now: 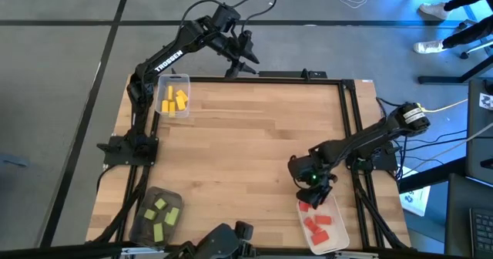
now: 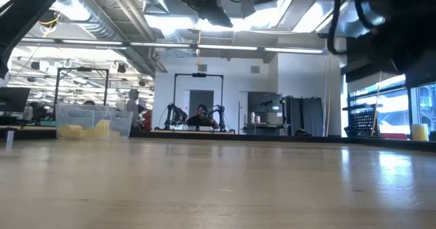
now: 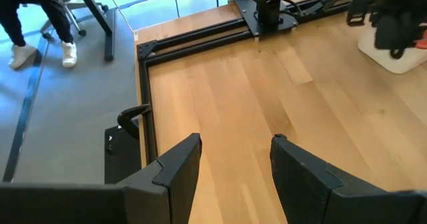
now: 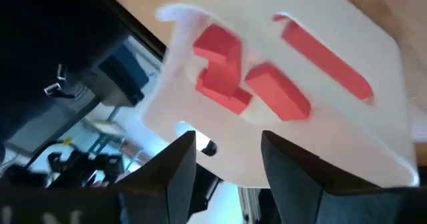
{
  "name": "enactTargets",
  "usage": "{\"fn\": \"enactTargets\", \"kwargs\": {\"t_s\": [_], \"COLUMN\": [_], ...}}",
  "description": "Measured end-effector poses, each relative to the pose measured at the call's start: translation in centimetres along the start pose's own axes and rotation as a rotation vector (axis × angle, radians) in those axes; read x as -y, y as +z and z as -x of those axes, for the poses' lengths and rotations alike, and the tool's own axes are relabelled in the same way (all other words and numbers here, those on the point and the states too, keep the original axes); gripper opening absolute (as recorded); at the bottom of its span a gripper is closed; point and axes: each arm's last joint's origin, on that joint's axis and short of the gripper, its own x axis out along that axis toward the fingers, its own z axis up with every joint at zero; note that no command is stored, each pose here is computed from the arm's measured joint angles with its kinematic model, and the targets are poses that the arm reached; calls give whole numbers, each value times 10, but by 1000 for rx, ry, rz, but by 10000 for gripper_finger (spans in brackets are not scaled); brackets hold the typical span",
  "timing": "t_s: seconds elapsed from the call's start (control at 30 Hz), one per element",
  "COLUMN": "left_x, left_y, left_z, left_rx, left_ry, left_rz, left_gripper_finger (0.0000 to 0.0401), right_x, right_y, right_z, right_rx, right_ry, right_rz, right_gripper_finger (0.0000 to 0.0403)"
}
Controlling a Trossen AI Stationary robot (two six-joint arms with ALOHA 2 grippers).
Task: Sort & place blocks by color
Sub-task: Return to Home Position
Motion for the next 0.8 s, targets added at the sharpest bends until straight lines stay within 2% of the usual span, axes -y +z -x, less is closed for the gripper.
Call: {"fn": "enactTargets", "kwargs": {"t_s": [0.17,0.4,0.6,0.8], "left_x": [0,5,24,48], "left_y": [0,0,21,39], "left_z": [0,7,36,76], "left_rx": [-3,-13,30,58], "left_ry": [-3,-31,-14,28], "left_rz": [3,25,-19,-26], "left_gripper_finger": [170,170,170,170], "right_x": [-25,-53,-73,-77], "right_y": [-18,-54,-84,-117], "right_z": [28,82,128,170], "right_rx": [138,500,778,1106], "right_ry": [-26,-127,-136,-208], "right_rz": [20,34,153,295], "right_gripper_finger": [172,173,173,173]}}
